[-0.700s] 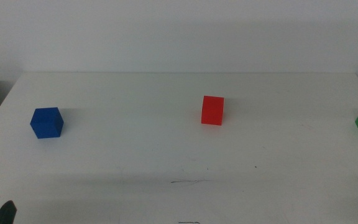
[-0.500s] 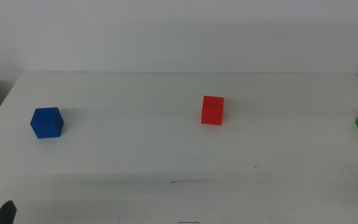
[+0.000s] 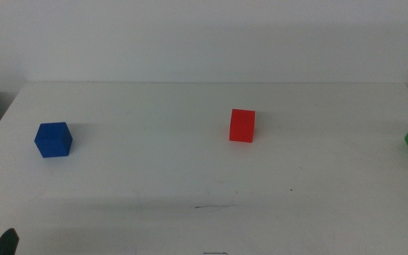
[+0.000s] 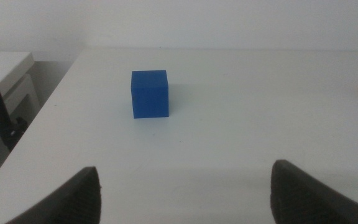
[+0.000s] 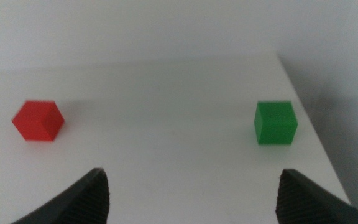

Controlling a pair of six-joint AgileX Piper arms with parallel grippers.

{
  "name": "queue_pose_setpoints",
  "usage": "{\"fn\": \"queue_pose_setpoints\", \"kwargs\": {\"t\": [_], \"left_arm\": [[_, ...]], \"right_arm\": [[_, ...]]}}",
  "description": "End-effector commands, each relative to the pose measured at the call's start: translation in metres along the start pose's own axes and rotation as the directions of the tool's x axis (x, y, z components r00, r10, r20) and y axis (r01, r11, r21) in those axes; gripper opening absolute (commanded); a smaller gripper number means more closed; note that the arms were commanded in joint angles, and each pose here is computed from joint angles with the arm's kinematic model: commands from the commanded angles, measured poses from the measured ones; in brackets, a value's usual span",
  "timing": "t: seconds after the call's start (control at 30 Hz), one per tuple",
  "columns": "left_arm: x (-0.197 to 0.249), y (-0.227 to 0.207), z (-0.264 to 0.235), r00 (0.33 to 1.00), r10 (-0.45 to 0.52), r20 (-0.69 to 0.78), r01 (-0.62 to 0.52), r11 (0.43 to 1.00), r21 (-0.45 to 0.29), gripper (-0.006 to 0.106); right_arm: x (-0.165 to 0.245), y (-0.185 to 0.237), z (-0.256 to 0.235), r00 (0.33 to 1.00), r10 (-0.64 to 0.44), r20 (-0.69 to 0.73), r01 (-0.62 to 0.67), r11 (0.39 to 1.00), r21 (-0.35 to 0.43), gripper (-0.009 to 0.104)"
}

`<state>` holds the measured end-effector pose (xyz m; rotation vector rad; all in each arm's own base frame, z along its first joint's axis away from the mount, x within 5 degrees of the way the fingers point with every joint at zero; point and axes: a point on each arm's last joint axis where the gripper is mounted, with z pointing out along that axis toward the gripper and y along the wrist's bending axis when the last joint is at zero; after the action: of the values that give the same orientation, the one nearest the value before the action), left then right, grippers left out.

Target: Stack red cubes first, then green, then blue cubes in a specific spot.

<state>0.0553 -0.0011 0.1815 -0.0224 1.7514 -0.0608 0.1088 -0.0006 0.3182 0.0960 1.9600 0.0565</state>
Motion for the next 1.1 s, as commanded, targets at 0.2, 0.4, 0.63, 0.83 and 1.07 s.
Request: {"fn": "queue_pose_setpoints", "kwargs": {"t": [0.2, 0.4, 0.63, 0.83, 1.07], "left_arm": [[-0.009, -0.001, -0.002, 0.994, -0.016, 0.106, 0.014, 1.000, 0.020, 0.094], [-0.009, -0.001, -0.002, 0.994, -0.016, 0.106, 0.014, 1.000, 0.020, 0.094], [-0.009, -0.001, -0.002, 0.994, -0.016, 0.106, 0.014, 1.000, 0.020, 0.094], [-0.009, -0.001, -0.002, 0.994, -0.015, 0.106, 0.013, 1.000, 0.020, 0.094], [-0.009, -0.001, -0.002, 0.994, -0.015, 0.106, 0.013, 1.000, 0.020, 0.094]], "right_arm": [[-0.051, 0.024, 0.034, 0.980, 0.008, -0.199, -0.029, 0.994, -0.104, 0.093], [-0.070, 0.052, 0.067, 0.936, -0.089, -0.340, 0.025, 0.982, -0.188, 0.093], [-0.096, 0.095, 0.110, 0.911, -0.184, -0.370, 0.081, 0.957, -0.277, 0.093], [-0.106, 0.138, 0.165, 0.849, -0.147, -0.508, 0.012, 0.966, -0.259, 0.093], [-0.110, 0.184, 0.232, 0.796, -0.155, -0.586, 0.002, 0.968, -0.252, 0.093]]}}
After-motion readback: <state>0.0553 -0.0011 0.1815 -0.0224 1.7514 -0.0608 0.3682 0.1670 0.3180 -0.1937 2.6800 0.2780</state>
